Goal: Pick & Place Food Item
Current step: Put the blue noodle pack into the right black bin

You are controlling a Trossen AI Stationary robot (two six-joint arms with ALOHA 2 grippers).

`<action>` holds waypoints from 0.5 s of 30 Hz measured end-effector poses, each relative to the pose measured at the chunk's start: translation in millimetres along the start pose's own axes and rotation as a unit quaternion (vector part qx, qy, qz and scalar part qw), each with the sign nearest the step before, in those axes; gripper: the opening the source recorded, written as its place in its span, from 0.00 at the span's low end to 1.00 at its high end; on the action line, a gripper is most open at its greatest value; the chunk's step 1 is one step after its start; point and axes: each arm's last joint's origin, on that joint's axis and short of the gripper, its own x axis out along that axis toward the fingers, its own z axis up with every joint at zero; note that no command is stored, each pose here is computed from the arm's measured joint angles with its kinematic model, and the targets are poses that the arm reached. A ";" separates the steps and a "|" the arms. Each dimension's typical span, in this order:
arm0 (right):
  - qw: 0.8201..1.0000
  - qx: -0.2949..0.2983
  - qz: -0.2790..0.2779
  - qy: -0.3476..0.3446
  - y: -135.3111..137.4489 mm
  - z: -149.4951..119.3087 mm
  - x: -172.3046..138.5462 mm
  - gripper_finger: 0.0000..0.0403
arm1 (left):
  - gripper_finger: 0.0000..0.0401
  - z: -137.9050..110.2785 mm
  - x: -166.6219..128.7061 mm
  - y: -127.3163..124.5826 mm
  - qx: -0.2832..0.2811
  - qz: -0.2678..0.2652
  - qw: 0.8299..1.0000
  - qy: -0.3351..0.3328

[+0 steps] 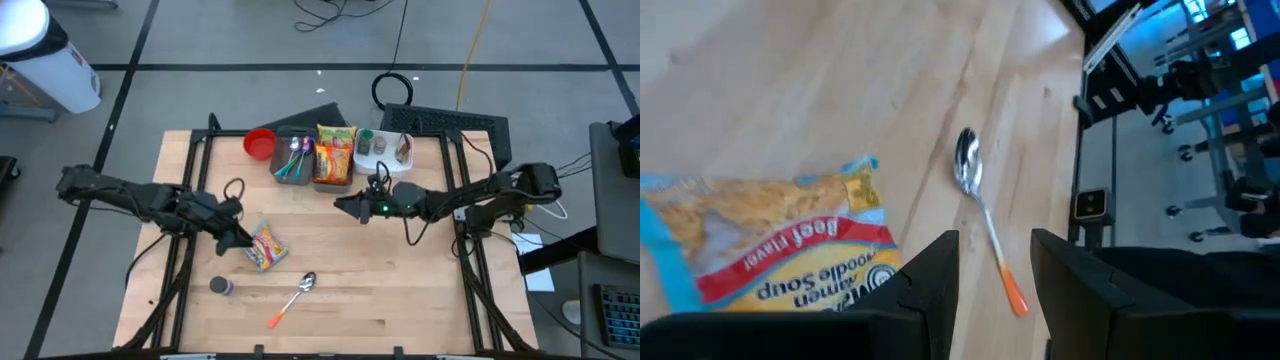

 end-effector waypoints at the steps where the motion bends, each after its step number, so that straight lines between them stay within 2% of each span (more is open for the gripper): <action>1: 1.000 0.002 -0.003 0.003 -1.4 -1.5 0.9 0.49 | 0.33 -3.2 4.5 2.7 -0.006 0.000 1.000 0.005; 9: 1.000 -0.004 0.003 -0.003 -4.0 -2.9 4.2 0.49 | 0.33 -14.9 20.1 12.2 -0.022 0.009 0.999 0.027; 15: 1.000 -0.016 -0.002 -0.014 -7.5 3.0 4.8 0.49 | 0.33 -7.8 18.9 18.5 -0.029 0.030 0.999 -0.001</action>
